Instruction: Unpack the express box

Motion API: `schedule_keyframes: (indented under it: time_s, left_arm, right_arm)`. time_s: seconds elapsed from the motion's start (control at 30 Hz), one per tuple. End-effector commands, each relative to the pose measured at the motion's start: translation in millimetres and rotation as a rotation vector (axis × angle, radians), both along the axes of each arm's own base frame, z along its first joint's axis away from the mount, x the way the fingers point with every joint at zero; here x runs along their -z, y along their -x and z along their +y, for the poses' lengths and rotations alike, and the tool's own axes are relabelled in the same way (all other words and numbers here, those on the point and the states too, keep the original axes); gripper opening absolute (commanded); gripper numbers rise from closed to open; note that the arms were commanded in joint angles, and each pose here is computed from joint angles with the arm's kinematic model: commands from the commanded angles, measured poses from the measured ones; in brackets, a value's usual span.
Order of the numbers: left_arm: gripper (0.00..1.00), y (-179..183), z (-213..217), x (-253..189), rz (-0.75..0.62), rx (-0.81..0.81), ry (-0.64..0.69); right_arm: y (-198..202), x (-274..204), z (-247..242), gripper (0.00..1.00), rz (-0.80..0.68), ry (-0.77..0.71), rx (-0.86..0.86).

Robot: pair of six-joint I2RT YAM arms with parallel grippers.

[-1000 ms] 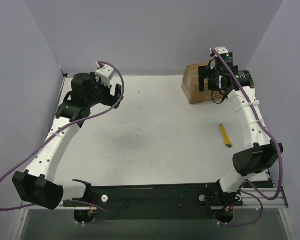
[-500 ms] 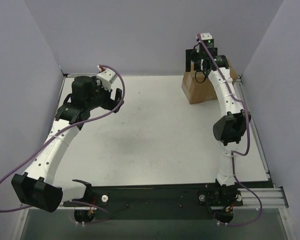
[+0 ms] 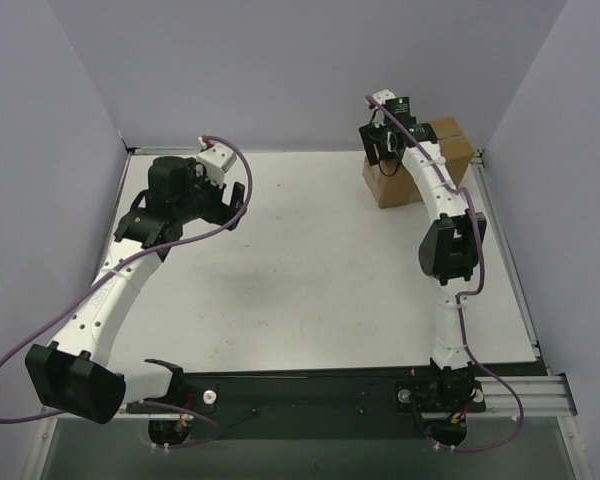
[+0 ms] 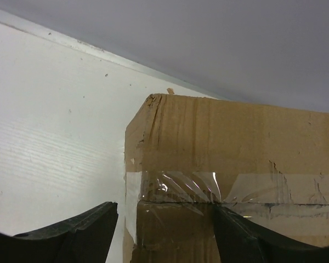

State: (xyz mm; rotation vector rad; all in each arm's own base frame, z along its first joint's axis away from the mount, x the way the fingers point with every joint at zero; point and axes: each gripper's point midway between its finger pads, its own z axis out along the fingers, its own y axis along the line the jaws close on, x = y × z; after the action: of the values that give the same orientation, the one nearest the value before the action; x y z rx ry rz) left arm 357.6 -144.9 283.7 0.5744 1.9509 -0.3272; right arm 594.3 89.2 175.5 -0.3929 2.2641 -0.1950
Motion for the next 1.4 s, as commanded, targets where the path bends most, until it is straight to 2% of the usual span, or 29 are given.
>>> schedule_keyframes:
  time_s: [0.0, 0.1, 0.3, 0.37, 0.4, 0.43, 0.5, 0.57, 0.67, 0.8, 0.93, 0.97, 1.13, 1.3, 1.37]
  left_arm:
    - [0.93, 0.1, -0.8, 0.2, -0.015, 0.002, 0.010]
    - [0.93, 1.1, -0.2, 4.4, -0.012, 0.001, 0.009]
    - [0.93, 4.0, -0.4, 11.8, -0.007, 0.002, 0.012]
    - [0.93, 6.1, 0.5, 13.3, -0.008, 0.000, 0.012]
    - [0.93, 6.7, 0.2, 14.5, -0.007, 0.003, 0.010]
    - [0.93, 7.3, 0.3, 16.4, -0.004, 0.002, 0.010]
    - [0.93, 9.8, 0.3, 19.5, 0.003, 0.003, 0.014]
    - [0.93, 11.7, -0.4, 20.8, 0.006, 0.006, 0.020]
    - [0.93, 13.6, -3.2, 24.6, 0.021, 0.009, 0.043]
    - [0.92, 10.9, -9.3, 31.1, 0.038, 0.008, 0.081]
    - [0.88, 10.6, -16.4, 45.2, 0.082, 0.019, 0.115]
    - [0.86, 12.1, -18.9, 53.7, 0.106, 0.028, 0.122]
    - [0.79, 22.4, -31.9, 77.4, 0.154, 0.104, 0.128]
    - [0.70, 36.8, -33.9, 98.2, 0.185, 0.164, 0.085]
    - [0.68, 50.5, -38.3, 101.6, 0.201, 0.239, 0.074]
  right_arm:
    - [48.1, 21.8, 35.9, 0.61, 0.180, -0.040, -0.229]
    - [72.9, 29.7, 58.2, 0.55, 0.244, -0.041, -0.327]
    - [117.9, 24.9, 95.2, 0.53, 0.296, -0.029, -0.437]
    - [151.0, 41.3, 113.6, 0.52, 0.356, 0.022, -0.531]
    - [164.1, 29.3, 119.3, 0.51, 0.338, 0.033, -0.569]
    - [193.3, 46.3, 132.1, 0.50, 0.396, 0.061, -0.631]
    - [223.5, 33.4, 143.2, 0.49, 0.386, 0.063, -0.702]
    - [263.9, 40.4, 154.3, 0.49, 0.431, 0.080, -0.772]
    - [286.7, 9.7, 152.0, 0.54, 0.353, 0.081, -0.780]
    - [276.7, -58.9, 132.2, 0.67, 0.172, -0.026, -0.652]
    - [257.1, -104.7, 102.5, 0.70, 0.069, -0.230, -0.463]
    - [251.0, -107.1, 92.4, 0.69, 0.049, -0.224, -0.412]
    - [229.3, -58.8, 55.9, 0.59, 0.118, -0.127, -0.253]
    - [212.8, -13.3, 62.1, 0.47, 0.219, -0.165, -0.193]
    - [202.3, -3.1, 73.1, 0.43, 0.239, -0.179, -0.206]
